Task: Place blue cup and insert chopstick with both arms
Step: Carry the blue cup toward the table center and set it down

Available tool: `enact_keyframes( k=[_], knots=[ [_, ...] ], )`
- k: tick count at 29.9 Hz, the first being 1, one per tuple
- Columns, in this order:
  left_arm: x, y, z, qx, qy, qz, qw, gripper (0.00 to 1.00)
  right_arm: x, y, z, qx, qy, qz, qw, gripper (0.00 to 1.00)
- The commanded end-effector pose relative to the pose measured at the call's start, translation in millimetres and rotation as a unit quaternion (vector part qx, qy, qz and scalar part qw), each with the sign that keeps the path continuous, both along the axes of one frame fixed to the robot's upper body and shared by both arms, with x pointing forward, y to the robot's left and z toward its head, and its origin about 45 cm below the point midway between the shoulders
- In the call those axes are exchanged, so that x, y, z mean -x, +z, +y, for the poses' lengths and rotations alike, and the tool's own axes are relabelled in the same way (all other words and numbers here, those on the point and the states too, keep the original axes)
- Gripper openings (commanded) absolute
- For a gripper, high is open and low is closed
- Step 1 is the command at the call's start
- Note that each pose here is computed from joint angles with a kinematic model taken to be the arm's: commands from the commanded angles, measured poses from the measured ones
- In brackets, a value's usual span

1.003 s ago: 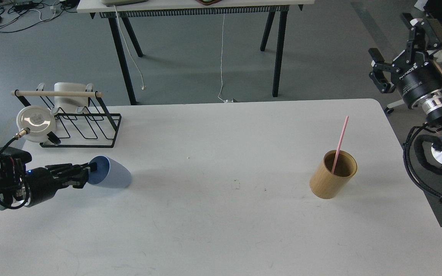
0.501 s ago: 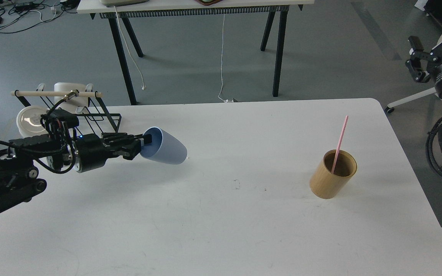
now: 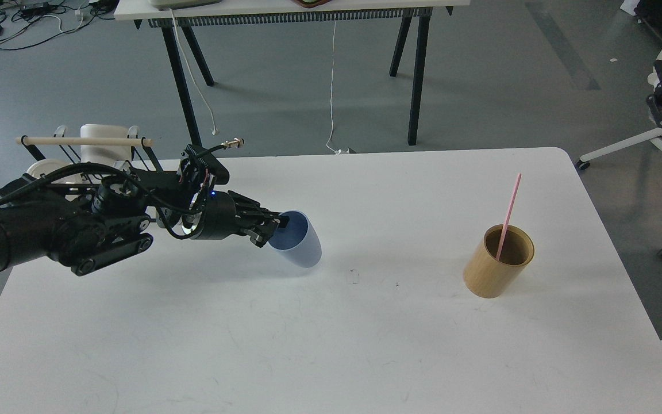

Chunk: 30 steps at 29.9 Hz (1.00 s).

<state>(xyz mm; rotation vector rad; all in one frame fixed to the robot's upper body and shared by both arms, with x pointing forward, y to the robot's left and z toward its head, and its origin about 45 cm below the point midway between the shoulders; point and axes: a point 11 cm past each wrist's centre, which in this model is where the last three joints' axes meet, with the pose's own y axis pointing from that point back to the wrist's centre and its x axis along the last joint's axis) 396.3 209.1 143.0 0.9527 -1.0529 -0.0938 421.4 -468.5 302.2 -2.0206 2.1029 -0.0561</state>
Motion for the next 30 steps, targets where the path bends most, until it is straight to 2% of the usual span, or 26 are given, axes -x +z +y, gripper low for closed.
enact_keyframes(
  k=[1, 23, 30],
  knots=[
    [1, 0, -3, -0.005, -0.009, -0.001, 1.0, 0.0, 2, -3, -1, 0.001, -0.001, 0.004, 1.0, 0.96],
    [-3, -11, -48, -0.031, -0.059, -0.011, 0.998, 0.0, -1, -8, 7, -0.009, 0.005, 0.004, 1.0, 0.96],
    [0, -6, -46, -0.026, -0.061, -0.008, 0.998, 0.1, -1, -9, 8, -0.009, 0.005, 0.005, 1.0, 0.96]
  ],
)
